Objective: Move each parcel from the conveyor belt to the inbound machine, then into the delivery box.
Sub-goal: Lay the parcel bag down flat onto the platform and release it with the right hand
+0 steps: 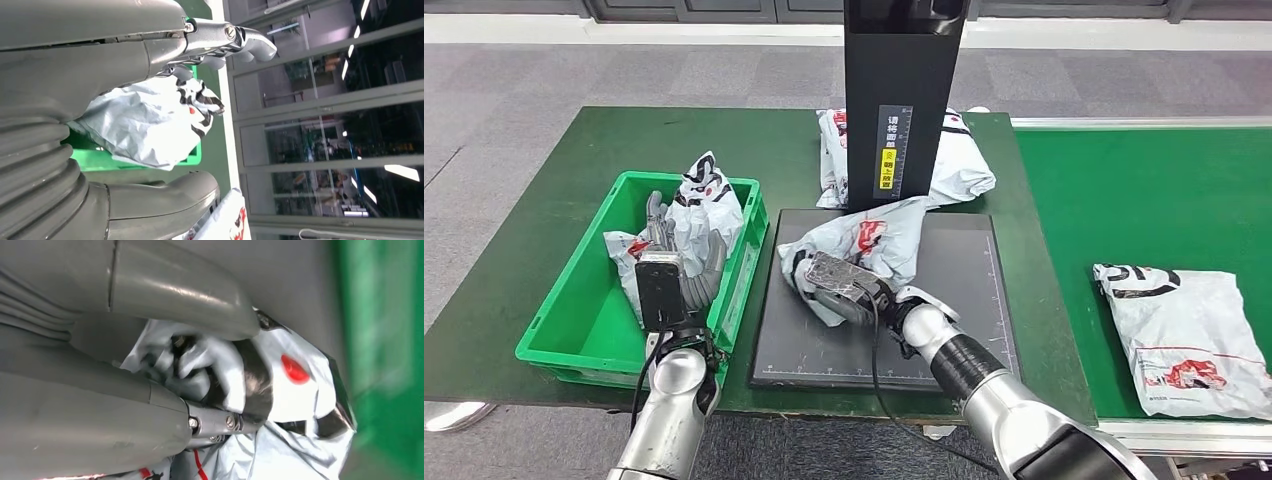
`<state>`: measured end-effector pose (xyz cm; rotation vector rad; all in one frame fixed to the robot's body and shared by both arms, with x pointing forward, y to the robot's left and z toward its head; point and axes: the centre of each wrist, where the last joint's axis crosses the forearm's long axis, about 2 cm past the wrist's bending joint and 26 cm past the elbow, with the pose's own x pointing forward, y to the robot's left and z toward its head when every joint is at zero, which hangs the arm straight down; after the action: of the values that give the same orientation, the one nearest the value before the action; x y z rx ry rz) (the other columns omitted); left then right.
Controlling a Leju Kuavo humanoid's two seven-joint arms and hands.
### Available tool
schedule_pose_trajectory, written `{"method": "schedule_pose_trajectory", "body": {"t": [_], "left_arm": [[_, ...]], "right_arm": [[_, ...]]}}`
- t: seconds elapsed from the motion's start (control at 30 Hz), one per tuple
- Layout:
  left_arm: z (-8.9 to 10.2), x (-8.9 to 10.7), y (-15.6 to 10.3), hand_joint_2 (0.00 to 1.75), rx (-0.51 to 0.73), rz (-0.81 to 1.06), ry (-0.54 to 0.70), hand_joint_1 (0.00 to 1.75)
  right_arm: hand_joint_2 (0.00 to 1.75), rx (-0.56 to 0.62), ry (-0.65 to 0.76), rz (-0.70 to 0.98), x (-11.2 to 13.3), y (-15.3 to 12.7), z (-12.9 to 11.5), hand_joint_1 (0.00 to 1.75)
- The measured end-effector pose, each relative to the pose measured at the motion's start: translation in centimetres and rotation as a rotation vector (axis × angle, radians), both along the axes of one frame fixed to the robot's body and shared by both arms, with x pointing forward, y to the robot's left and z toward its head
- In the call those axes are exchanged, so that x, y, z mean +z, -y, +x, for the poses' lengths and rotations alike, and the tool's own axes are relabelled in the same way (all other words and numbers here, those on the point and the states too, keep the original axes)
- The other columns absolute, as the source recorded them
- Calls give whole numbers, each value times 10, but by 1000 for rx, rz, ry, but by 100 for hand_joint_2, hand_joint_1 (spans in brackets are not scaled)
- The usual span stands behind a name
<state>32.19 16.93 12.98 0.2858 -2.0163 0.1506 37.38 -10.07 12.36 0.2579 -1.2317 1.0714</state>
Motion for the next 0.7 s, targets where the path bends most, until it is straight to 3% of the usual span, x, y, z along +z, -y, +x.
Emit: {"method": "schedule_pose_trajectory", "body": {"t": [0.13, 0.37, 0.57, 0.7], "left_arm": [[-5, -3, -4, 175, 35, -1, 2, 0], [-13, -11, -16, 175, 106, 8, 13, 0], [-15, -12, -24, 175, 154, 20, 16, 0], [-15, -11, -29, 175, 178, 33, 17, 0]], "right_arm": [[0, 84, -66, 288, 11, -11, -2, 0], [0, 123, -42, 727, 62, -24, 5, 0], [0, 46, 126, 826, 105, -16, 15, 0], [0, -107, 221, 785, 117, 4, 27, 0]]}}
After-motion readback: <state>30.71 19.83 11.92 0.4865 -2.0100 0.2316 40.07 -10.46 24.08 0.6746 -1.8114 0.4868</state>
